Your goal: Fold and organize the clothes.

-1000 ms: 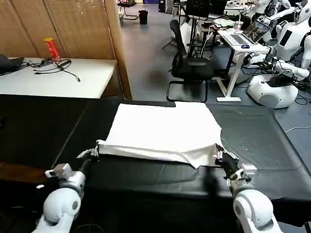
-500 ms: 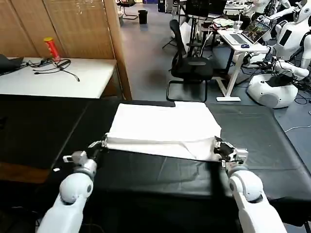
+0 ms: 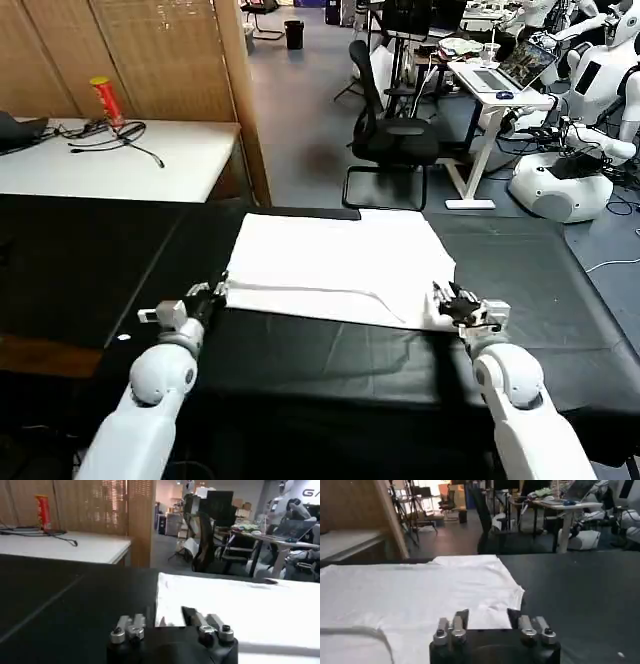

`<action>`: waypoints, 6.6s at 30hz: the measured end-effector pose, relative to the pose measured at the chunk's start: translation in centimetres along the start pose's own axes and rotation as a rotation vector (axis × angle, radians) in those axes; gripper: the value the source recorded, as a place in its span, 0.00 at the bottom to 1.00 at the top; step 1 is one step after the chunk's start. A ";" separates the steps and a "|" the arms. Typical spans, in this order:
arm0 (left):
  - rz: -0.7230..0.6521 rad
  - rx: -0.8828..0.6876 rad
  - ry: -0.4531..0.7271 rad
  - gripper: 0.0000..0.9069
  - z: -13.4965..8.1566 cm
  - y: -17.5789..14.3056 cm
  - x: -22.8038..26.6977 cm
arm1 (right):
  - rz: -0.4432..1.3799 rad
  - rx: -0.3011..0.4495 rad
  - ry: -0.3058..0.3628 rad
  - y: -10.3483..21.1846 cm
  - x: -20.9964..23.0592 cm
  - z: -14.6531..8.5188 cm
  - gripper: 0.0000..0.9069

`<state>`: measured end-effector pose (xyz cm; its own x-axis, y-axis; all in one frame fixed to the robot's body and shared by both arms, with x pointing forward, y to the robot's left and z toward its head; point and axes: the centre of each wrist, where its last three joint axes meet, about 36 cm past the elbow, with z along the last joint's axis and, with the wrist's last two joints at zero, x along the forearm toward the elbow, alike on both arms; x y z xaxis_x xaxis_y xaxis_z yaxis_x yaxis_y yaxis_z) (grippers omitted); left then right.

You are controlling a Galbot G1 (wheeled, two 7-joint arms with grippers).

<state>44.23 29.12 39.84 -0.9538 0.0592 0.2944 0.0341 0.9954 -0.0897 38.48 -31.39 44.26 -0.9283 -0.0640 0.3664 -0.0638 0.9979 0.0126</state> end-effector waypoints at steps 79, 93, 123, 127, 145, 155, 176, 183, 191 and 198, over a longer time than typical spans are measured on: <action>0.064 0.008 0.064 0.97 -6.2 2.3 5.9 | 0.043 0.035 -0.021 0.3 -2.2 -6.8 0.97; 0.070 0.061 0.214 0.97 -8.5 4.0 -8.5 | 0.061 -0.011 0.060 1.2 -18.3 -9.7 0.97; 0.046 0.012 0.329 0.51 -9.6 2.7 -17.0 | 0.107 -0.104 0.233 1.9 -26.8 -9.8 0.76; 0.031 0.003 0.340 0.17 -9.0 2.8 -17.2 | 0.101 -0.107 0.237 2.0 -27.0 -9.5 0.48; 0.046 0.002 0.301 0.01 -10.2 2.5 -16.5 | 0.051 -0.159 0.116 1.4 -25.8 -9.9 0.00; 0.065 0.011 0.254 0.01 -11.7 2.5 -14.3 | 0.026 -0.148 0.050 0.4 -21.7 -11.0 0.00; 0.092 -0.133 0.257 0.01 -9.3 5.4 -2.2 | 0.014 0.116 0.161 -2.5 -7.1 -7.7 0.00; 0.085 -0.162 0.307 0.01 -7.2 5.6 0.3 | 0.015 0.149 0.176 -1.2 -4.6 -6.1 0.00; 0.085 -0.182 0.336 0.01 -5.9 5.4 1.8 | -0.003 0.158 0.195 -0.8 -2.6 -4.9 0.00; 0.071 -0.201 0.354 0.01 -5.1 5.6 2.3 | -0.011 0.166 0.226 -0.4 -1.5 -3.4 0.00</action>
<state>43.75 35.17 44.83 -0.7870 0.1155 0.6061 0.1870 0.9808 0.0558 41.18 -31.61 46.86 -0.8231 -0.0524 0.5655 -0.1503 0.9803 -0.1280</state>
